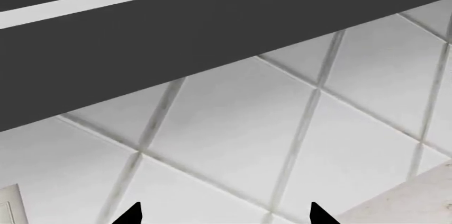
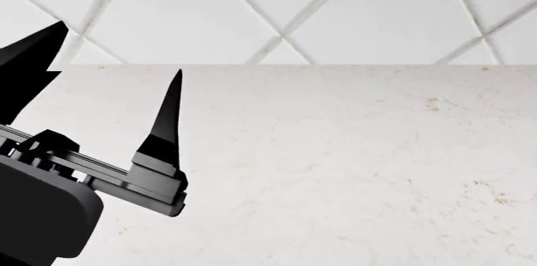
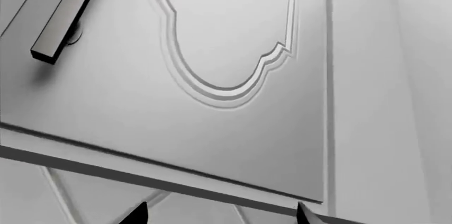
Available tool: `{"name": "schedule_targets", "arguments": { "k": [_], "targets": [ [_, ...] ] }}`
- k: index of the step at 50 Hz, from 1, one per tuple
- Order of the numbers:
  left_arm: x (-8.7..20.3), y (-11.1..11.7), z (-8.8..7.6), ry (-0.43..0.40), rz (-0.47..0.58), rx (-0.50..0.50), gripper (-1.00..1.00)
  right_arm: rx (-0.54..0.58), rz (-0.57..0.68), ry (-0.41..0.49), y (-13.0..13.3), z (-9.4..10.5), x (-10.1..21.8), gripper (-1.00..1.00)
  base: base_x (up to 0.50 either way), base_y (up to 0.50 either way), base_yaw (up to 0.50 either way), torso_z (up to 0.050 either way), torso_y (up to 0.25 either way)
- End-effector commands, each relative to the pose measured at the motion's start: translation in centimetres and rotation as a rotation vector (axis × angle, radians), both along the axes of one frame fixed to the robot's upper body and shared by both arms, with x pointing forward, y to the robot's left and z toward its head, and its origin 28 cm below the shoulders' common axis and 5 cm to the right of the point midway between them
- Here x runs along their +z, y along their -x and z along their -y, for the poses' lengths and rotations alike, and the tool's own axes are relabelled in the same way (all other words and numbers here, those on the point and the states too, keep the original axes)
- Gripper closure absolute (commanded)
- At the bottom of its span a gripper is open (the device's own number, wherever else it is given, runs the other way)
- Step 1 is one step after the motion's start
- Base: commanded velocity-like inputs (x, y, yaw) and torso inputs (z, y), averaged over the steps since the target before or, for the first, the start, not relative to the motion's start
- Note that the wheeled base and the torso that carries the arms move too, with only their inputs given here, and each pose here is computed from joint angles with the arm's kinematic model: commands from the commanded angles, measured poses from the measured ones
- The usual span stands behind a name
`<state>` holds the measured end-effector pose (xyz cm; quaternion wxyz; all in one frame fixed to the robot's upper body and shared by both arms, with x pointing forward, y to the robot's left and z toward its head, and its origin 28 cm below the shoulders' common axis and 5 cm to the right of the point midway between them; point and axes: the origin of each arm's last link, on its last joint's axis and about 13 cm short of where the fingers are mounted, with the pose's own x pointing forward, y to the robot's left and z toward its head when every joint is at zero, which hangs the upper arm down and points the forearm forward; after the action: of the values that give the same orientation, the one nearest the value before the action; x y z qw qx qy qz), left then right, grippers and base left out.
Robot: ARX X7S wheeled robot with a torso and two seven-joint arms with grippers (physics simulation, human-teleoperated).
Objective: Pick and place the shaker into the drawer. Then close the cabinet.
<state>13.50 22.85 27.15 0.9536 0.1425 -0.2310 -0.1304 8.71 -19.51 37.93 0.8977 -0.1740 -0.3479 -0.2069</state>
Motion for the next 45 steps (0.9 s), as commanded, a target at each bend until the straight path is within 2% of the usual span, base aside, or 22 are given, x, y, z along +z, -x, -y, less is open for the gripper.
{"name": "schedule_targets", "arguments": {
  "k": [1, 9, 10, 11, 12, 13, 14, 15, 17, 19, 20, 23, 26, 31, 36, 45],
  "targets": [
    [0.0, 0.0, 0.1, 0.000, 0.002, -0.003, -1.00, 0.009, 0.013, -0.013, 0.1, 0.5, 0.7, -1.00, 0.00, 0.00, 0.00, 0.000, 0.000],
    [-0.1, 0.1, 0.2, 0.006, 0.001, -0.010, -1.00, 0.048, 0.008, 0.068, -0.6, 0.7, 0.7, -1.00, 0.00, 0.00, 0.00, 0.000, 0.000],
    [0.0, 0.1, 0.1, 0.006, 0.002, -0.010, -1.00, 0.028, -0.149, -0.227, -2.4, 2.4, -0.2, -1.00, 0.00, 0.00, 0.00, 0.000, 0.000],
    [0.0, 0.1, 0.1, 0.006, 0.003, -0.010, -1.00, 0.093, -0.221, -0.176, -4.8, 2.8, -1.1, -1.00, 0.00, 0.00, 0.00, 0.000, 0.000],
    [0.0, 0.1, 0.1, 0.006, 0.003, -0.010, -1.00, 0.232, -0.215, -0.128, -7.3, 2.0, -0.7, -1.00, 0.00, 0.00, 0.00, 0.000, 0.000],
    [0.0, 0.1, 0.1, 0.006, 0.004, -0.010, -1.00, 0.346, -0.245, -0.037, -9.8, 0.3, 0.1, -1.00, 0.00, 0.00, 0.00, 0.000, 0.000],
    [0.0, 0.1, 0.1, 0.006, 0.004, -0.010, -1.00, 0.465, -0.195, 0.066, -11.1, -1.8, 2.2, -1.00, 0.00, 0.00, 0.00, 0.000, 0.000],
    [0.0, 0.1, 0.1, 0.006, 0.004, -0.010, -1.00, 0.568, -0.102, 0.163, -11.3, -3.9, 5.3, -1.00, 0.00, 0.00, 0.00, 0.000, 0.000],
    [0.0, 0.2, 0.1, 0.005, 0.005, -0.009, -1.00, 0.736, 0.093, 0.409, -8.6, -9.0, 11.8, -1.00, 0.00, 0.00, 0.00, 0.000, 0.000],
    [0.0, 0.2, 0.0, 0.004, 0.006, -0.008, -1.00, 0.918, 0.044, 0.596, -8.5, -14.9, 13.3, -1.00, 0.00, 0.00, 0.00, 0.000, 0.000],
    [0.0, 0.2, 0.0, 0.003, 0.007, -0.007, -1.00, 0.931, -0.001, 0.655, -8.5, -15.9, 13.9, -1.00, 0.00, 0.00, 0.00, 0.000, 0.000],
    [0.0, 0.3, 0.0, 0.003, 0.012, -0.008, -1.00, 0.819, -0.152, 0.699, -8.2, -13.5, 15.4, -1.00, 0.00, 0.00, 0.00, 0.000, 0.000],
    [0.0, 0.4, -0.1, 0.006, 0.013, -0.007, -1.00, 0.747, -0.230, 0.689, -6.8, -11.0, 15.3, -1.00, 0.00, 0.00, 0.00, 0.000, 0.000],
    [0.0, 0.3, -0.1, 0.011, 0.008, -0.011, -1.00, 0.217, 0.046, 0.187, -3.4, -8.0, 13.1, -1.00, 0.00, 0.00, 0.00, 0.000, 0.000],
    [-0.1, 0.2, -0.1, 0.015, 0.004, -0.011, -1.00, 0.192, 0.048, 0.177, -3.7, -7.8, 13.2, -1.00, 0.00, 0.00, 0.00, 0.000, 0.000],
    [-0.1, 0.2, -0.2, 0.026, -0.002, -0.005, -1.00, 0.143, 0.037, 0.165, -5.9, -7.1, 13.9, -1.00, 0.00, 0.00, 0.00, 0.000, 0.000]
  ]
}}
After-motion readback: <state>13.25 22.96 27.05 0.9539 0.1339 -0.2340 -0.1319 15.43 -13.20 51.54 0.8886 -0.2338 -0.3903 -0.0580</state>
